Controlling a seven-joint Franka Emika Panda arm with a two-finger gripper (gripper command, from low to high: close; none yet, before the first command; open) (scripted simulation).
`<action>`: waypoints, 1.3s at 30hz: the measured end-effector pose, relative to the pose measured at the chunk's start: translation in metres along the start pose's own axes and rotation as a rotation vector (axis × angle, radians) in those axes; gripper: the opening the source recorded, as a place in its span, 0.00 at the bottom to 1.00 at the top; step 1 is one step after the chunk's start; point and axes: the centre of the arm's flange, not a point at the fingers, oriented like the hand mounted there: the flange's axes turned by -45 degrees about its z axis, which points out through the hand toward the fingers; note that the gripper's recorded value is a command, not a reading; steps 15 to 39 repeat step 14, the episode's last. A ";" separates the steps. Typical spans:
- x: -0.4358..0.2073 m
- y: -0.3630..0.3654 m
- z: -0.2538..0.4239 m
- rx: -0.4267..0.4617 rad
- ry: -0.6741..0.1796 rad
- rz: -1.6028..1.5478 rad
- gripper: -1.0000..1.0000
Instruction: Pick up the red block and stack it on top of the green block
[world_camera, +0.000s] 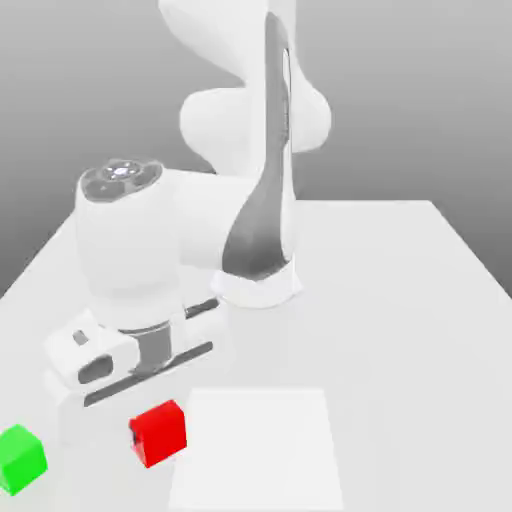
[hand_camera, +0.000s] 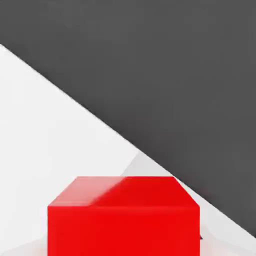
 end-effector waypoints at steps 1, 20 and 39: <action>-0.017 0.019 -0.004 0.000 0.001 0.039 0.00; -0.077 0.081 0.039 -0.006 0.005 0.170 1.00; -0.077 0.081 0.039 -0.006 0.005 0.170 1.00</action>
